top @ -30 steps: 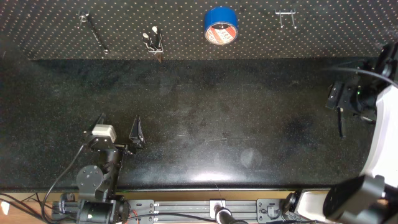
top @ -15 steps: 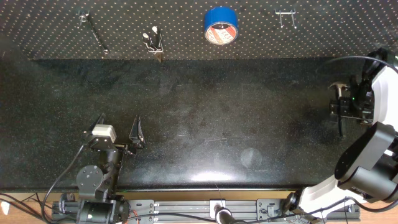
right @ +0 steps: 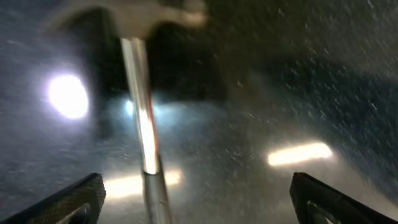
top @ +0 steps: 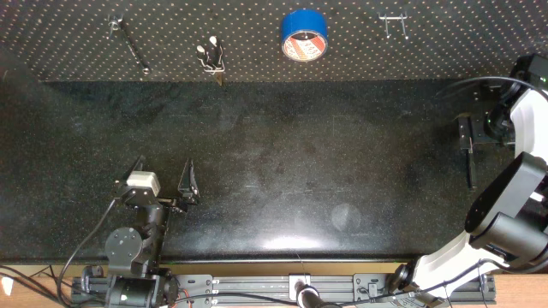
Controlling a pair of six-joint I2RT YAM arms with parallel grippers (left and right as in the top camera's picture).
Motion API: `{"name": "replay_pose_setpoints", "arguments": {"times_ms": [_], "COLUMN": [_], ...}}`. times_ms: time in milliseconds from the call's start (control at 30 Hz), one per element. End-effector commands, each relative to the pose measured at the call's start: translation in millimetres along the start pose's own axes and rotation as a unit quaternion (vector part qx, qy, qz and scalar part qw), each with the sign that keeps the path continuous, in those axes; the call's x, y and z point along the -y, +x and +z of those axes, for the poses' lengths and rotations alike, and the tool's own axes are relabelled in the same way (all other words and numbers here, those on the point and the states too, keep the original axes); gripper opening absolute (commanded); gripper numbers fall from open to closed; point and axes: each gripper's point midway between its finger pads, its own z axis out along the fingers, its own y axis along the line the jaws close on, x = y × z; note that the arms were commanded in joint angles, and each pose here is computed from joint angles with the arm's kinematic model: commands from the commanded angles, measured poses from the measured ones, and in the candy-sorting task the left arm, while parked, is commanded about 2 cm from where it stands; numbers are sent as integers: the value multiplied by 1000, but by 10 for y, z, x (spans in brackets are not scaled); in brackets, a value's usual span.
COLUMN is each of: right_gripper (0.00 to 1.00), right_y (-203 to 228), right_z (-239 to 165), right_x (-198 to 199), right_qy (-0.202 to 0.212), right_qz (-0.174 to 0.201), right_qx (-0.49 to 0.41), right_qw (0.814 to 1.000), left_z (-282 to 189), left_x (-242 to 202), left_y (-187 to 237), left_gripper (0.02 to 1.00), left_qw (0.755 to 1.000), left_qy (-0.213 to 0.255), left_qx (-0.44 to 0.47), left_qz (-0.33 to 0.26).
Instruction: Place Tools Onto Pegboard
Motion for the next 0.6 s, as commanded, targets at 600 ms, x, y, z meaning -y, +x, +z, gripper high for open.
{"name": "replay_pose_setpoints", "arguments": {"times_ms": [600], "right_gripper": [991], "right_y": [200], "right_z": [178], "right_x": [-412], "right_qy": [-113], "right_qz": [-26], "right_qx": [-9], "right_qw": [993], "left_z": [-7], "left_x": [-18], "left_y": [-4], "left_gripper": [993], "left_qw": [1000], "left_qy": [-5], "left_qx": [2], "left_qz": [5]}}
